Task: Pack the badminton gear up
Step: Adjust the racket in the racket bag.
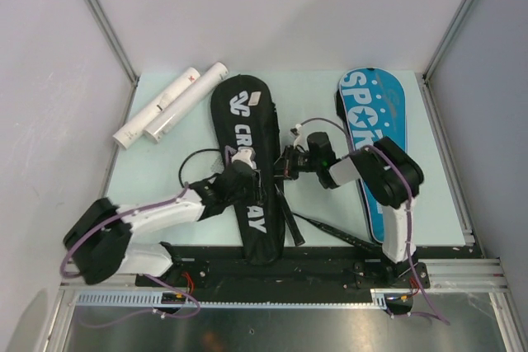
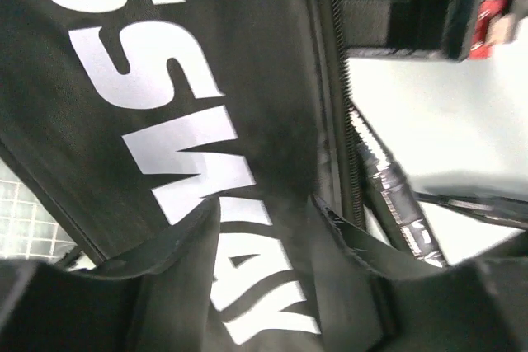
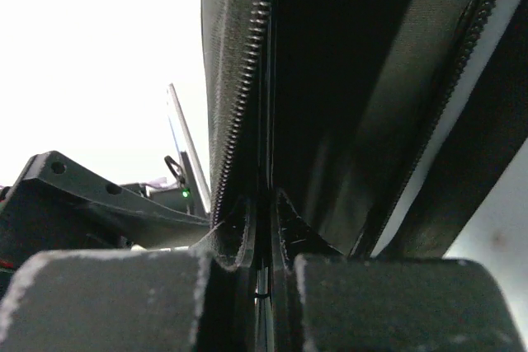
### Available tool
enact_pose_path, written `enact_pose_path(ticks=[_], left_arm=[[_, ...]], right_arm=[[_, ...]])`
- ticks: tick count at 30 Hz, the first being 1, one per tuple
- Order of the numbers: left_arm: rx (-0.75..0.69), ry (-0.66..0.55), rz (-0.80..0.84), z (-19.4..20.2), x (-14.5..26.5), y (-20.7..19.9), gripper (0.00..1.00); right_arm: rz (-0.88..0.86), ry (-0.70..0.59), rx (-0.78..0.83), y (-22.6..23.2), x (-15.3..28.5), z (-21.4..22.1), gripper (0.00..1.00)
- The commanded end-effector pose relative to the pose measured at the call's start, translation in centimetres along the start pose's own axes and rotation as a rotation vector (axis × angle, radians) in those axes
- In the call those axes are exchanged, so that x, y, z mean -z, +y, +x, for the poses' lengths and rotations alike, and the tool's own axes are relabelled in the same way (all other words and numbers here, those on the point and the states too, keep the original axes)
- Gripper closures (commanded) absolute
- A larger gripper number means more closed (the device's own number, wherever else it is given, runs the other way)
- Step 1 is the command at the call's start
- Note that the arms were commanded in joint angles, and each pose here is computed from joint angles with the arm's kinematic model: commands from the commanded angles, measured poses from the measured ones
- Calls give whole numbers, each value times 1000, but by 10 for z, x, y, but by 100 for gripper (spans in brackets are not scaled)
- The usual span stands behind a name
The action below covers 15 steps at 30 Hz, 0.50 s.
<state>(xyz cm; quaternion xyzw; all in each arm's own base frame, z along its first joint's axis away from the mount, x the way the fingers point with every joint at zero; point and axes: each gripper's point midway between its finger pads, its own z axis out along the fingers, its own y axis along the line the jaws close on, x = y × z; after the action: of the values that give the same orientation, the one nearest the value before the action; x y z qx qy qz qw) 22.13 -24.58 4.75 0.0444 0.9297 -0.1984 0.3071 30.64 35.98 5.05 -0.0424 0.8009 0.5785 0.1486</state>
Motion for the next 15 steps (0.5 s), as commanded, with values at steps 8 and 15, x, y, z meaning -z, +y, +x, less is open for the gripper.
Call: enact_pose_path(ticks=[8, 15], left_arm=[[-40, -93, 315, -28, 55, -68, 34], [-91, -100, 201, -12, 43, -62, 40]], right_arm=[[101, -412, 58, 72, 62, -54, 100], [92, -490, 46, 92, 80, -68, 100]])
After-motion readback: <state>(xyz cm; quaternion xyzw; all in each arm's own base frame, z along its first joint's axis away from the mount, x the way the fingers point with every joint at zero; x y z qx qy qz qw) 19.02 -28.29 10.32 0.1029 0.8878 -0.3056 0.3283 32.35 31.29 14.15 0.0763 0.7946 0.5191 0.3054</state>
